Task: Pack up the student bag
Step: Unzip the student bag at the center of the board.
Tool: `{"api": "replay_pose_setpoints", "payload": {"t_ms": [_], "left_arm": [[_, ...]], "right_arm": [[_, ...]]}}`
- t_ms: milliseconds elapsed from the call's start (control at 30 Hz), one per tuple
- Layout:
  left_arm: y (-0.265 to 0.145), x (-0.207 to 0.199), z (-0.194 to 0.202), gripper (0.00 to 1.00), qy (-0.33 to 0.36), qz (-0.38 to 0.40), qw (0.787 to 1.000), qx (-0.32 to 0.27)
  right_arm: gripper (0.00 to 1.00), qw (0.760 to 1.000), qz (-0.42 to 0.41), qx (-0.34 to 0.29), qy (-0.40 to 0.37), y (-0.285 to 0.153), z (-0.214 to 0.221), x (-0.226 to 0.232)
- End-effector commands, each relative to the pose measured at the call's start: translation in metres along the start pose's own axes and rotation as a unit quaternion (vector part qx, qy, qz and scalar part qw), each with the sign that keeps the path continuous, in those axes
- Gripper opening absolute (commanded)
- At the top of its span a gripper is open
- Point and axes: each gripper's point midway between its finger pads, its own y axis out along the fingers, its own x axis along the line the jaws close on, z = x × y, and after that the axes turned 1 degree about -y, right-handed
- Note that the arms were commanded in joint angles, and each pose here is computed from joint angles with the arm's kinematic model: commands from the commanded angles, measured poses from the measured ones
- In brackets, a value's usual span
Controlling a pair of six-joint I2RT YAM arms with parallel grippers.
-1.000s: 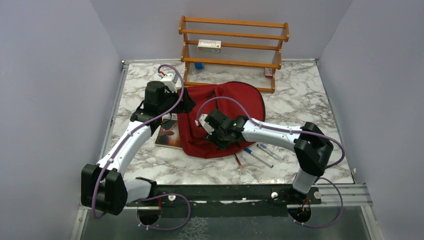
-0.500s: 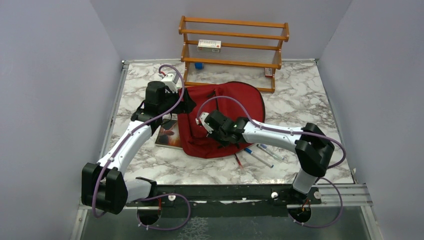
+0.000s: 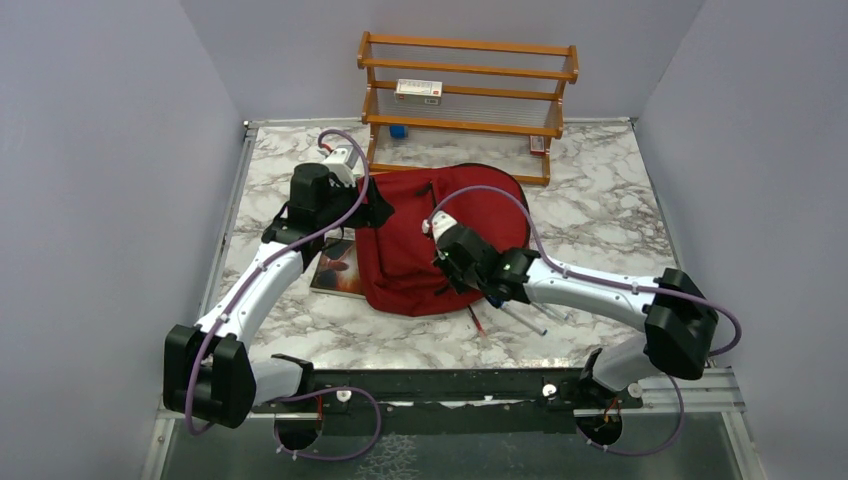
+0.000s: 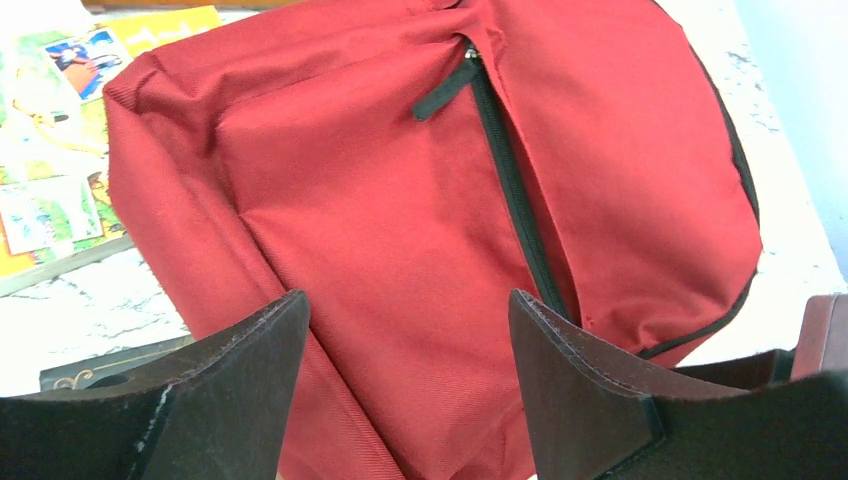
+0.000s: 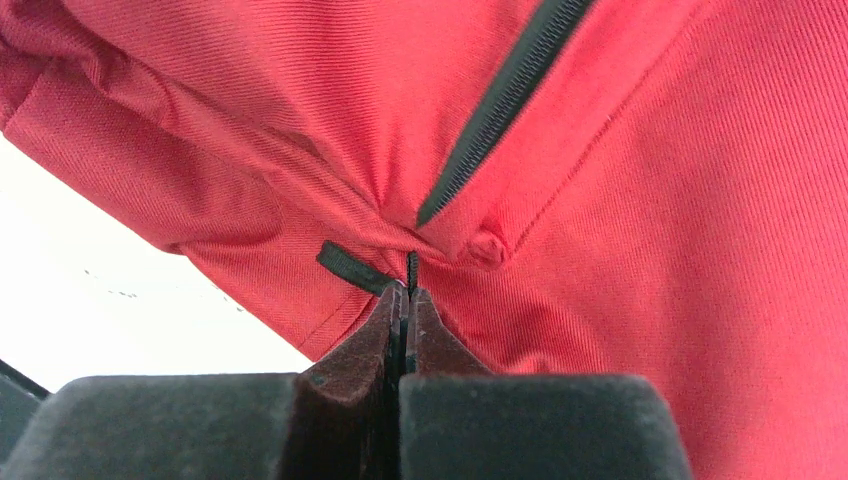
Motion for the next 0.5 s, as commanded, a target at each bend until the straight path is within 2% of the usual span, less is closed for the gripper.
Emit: {"api": "replay_pose_setpoints", "payload": {"t_ms": [0,133,467], "left_arm": [[-0.010,-0.027,-0.011,0.73,0.035,0.075,0.996,-0.027],[-0.021,-0.052,-0.012,0.73,0.069,0.131,0.988,-0.049],[-0.044,-0.079,0.029,0.71,0.115,0.169,0.976,-0.068]], "right_arm": [[0.01,0.988,0.043,-0.083,0.125,-0.014,-0.023,-0.012],[0.01,0.975,0.028,-0.123,0.185,-0.023,-0.031,-0.014],[0.01,0.940,-0.058,-0.172,0.288,-0.036,-0.044,-0.026]]}}
